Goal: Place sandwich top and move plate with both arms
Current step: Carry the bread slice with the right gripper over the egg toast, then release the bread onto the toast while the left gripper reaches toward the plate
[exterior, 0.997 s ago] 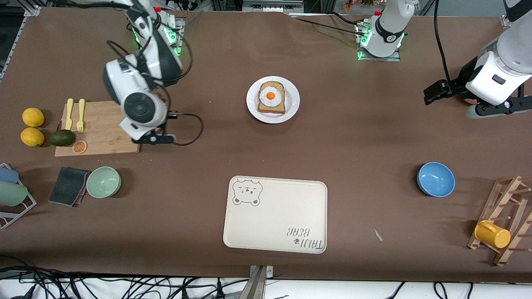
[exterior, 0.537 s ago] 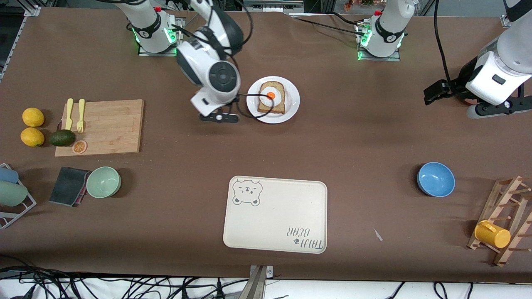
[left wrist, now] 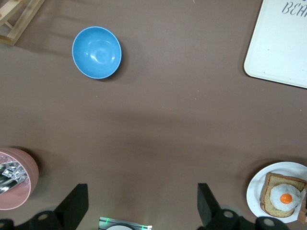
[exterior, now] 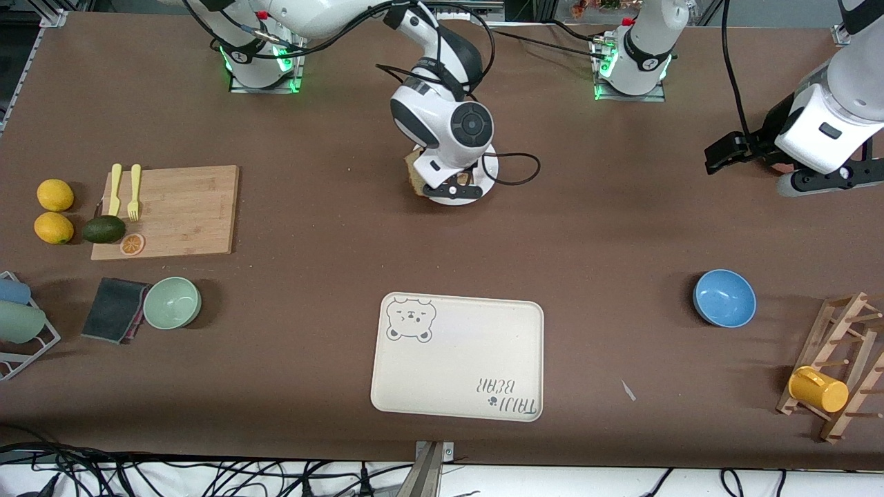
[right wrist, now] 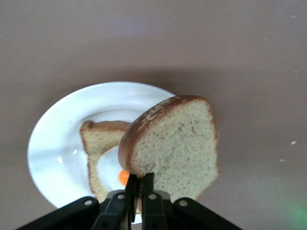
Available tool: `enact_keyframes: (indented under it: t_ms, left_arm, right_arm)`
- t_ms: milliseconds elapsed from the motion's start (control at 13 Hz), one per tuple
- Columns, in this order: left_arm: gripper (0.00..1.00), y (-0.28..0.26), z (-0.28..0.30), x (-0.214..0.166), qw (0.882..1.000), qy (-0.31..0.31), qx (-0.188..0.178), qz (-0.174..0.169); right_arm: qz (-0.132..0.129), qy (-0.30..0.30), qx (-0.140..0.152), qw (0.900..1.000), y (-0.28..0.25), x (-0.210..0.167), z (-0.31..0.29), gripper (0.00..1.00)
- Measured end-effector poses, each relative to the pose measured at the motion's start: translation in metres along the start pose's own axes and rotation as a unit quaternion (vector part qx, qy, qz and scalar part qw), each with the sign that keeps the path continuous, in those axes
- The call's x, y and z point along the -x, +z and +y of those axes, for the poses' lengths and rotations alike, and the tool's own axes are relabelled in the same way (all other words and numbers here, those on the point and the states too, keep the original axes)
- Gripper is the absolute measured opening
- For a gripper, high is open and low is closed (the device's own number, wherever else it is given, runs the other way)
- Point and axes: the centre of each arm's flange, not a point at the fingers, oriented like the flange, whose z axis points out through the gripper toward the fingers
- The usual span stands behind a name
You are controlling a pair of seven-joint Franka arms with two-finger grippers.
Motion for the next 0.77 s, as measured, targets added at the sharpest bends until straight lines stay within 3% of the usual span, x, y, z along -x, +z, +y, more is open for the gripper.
enact_keyframes:
  t_ms: [230,460,614,767]
  left_arm:
    - [1.0,0.003,-0.013,-0.005,1.0,-0.013,0.001,-0.003]
    - [1.0,0.01,-0.026,-0.012,1.0,-0.025,0.001,-0.011]
    - [1.0,0.016,-0.032,-0.017,0.999,-0.031,0.001,-0.017]
    - [1.0,0.018,-0.034,-0.018,0.999,-0.033,0.0,-0.019]
  right_arm:
    - [0.015,-0.011,-0.017,1.0,0.001,0.013,-0.018,0.07]
    - [0.011,-0.015,-0.015,1.0,0.018,0.017,-0.027,0.07]
    - [0.012,-0.01,-0.017,1.0,0.024,0.019,-0.032,0.24]
    - [0.023,-0.007,-0.034,0.999,0.015,0.021,-0.039,0.47]
